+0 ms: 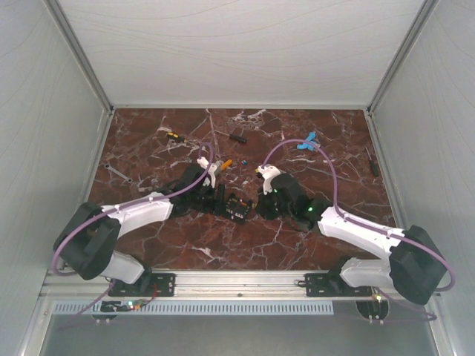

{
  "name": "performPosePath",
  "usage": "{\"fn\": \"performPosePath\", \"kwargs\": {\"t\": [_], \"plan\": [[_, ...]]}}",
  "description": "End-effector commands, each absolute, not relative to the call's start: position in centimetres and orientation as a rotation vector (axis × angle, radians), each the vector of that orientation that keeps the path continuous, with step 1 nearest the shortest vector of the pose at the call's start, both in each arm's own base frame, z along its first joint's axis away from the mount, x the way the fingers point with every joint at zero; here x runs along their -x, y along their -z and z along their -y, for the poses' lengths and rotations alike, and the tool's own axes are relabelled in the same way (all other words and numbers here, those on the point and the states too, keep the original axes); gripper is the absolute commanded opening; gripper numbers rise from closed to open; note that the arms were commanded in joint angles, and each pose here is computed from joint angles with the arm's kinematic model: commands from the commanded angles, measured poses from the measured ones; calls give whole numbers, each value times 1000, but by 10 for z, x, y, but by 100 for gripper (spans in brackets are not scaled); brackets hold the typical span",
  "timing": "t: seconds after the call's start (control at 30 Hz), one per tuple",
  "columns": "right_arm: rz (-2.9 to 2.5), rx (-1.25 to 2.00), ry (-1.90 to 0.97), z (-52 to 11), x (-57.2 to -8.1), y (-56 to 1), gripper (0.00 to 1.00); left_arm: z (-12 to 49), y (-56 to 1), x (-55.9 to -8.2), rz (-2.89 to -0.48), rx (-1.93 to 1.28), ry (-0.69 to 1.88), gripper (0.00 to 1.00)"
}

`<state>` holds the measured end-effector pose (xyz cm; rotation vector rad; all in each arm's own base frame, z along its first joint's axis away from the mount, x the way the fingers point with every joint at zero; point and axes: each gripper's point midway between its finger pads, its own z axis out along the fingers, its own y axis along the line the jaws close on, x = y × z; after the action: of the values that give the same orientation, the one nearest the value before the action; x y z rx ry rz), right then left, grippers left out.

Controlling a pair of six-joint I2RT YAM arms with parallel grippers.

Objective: Snap on the fuse box
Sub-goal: Move the fuse box base at the center of the board, then install the fuse at the fuse box base.

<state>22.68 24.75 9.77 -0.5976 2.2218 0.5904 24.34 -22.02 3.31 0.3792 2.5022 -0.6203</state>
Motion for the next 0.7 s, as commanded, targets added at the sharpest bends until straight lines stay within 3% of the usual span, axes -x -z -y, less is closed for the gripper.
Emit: {"fn": "performPosePath", "kwargs": {"t": [0.0,0.3,0.67], "plan": [[-2166,660,-573,-261,-231,-113,0,219,-34,-256,-2498,-310,579,64],[-2217,751,-513,-277,-235,-113,0,204,-36,-270,-2490,-244,530,66],[-2281,818,-434,-287,-248,-102,0,213,-44,-276,-2471,-236,646,68]]}}
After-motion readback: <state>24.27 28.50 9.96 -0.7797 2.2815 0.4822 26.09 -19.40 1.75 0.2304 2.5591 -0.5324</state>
